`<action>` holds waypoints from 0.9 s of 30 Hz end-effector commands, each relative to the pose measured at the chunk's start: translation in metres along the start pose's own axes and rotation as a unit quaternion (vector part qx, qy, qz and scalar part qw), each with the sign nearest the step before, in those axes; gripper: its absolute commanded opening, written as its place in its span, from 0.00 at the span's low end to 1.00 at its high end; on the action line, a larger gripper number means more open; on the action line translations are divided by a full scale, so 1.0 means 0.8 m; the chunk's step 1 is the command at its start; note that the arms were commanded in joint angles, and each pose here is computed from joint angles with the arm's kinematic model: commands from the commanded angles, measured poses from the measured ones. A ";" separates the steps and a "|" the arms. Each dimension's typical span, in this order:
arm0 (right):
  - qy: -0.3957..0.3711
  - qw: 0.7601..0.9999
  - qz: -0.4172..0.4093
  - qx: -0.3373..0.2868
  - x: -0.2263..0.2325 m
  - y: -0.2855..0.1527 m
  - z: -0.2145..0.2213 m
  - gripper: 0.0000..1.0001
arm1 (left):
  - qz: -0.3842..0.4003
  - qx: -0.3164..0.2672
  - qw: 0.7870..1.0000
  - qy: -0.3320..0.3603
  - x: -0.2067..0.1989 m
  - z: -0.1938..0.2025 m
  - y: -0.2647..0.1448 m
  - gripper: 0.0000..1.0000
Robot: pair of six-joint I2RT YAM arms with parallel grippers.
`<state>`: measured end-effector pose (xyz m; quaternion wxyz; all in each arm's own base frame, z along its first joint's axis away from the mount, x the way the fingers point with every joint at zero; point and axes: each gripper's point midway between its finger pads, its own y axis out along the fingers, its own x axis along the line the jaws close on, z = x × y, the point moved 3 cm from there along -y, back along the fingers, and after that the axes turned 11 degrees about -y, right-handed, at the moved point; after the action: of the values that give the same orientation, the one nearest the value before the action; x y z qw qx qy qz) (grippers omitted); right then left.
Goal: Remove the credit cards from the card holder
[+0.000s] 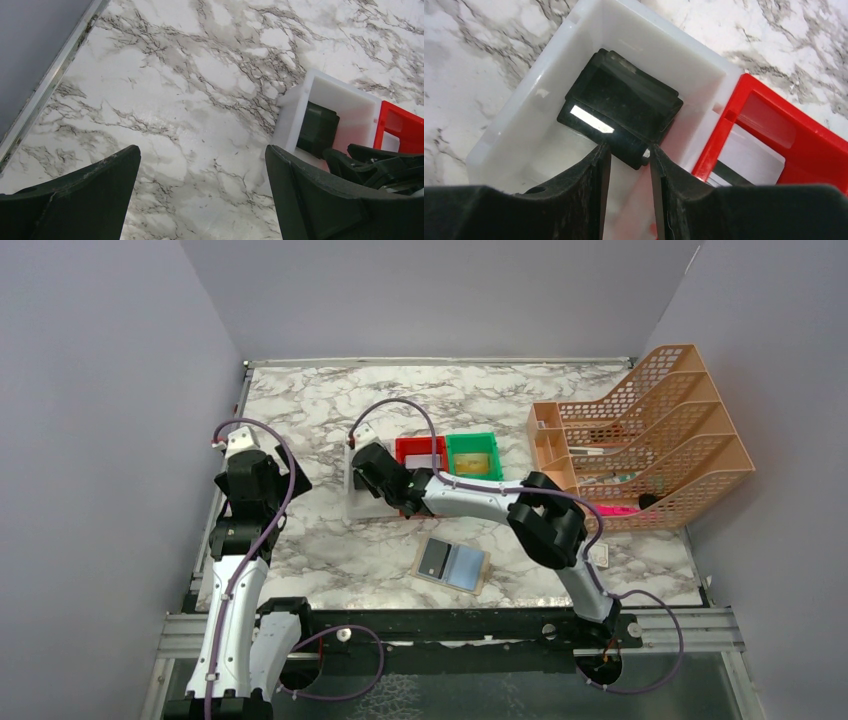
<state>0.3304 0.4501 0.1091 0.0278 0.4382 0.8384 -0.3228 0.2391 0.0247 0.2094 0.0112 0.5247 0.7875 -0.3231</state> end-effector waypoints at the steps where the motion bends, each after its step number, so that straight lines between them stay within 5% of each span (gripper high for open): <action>1: -0.007 0.999 0.031 0.028 -0.024 -0.017 0.019 0.40 | 0.015 0.004 1.000 0.001 -0.004 0.003 0.003 0.99; 12: 0.107 0.988 -0.094 -0.062 -0.024 -0.122 -0.032 0.42 | 0.043 0.020 0.999 0.007 -0.012 0.011 0.003 0.99; 21: 0.279 0.951 -0.130 -0.020 -0.023 -0.208 0.101 0.51 | 0.147 0.052 0.988 0.019 -0.048 0.024 -0.003 0.98; 27: 0.331 0.931 -0.154 0.011 -0.016 -0.239 0.150 0.53 | 0.267 0.114 0.957 0.024 -0.087 0.049 -0.017 0.94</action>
<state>0.1793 0.2936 0.1037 -0.2364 0.3966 0.8578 -0.2259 0.2466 -0.0240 0.2035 0.0114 0.6455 0.6700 -0.3664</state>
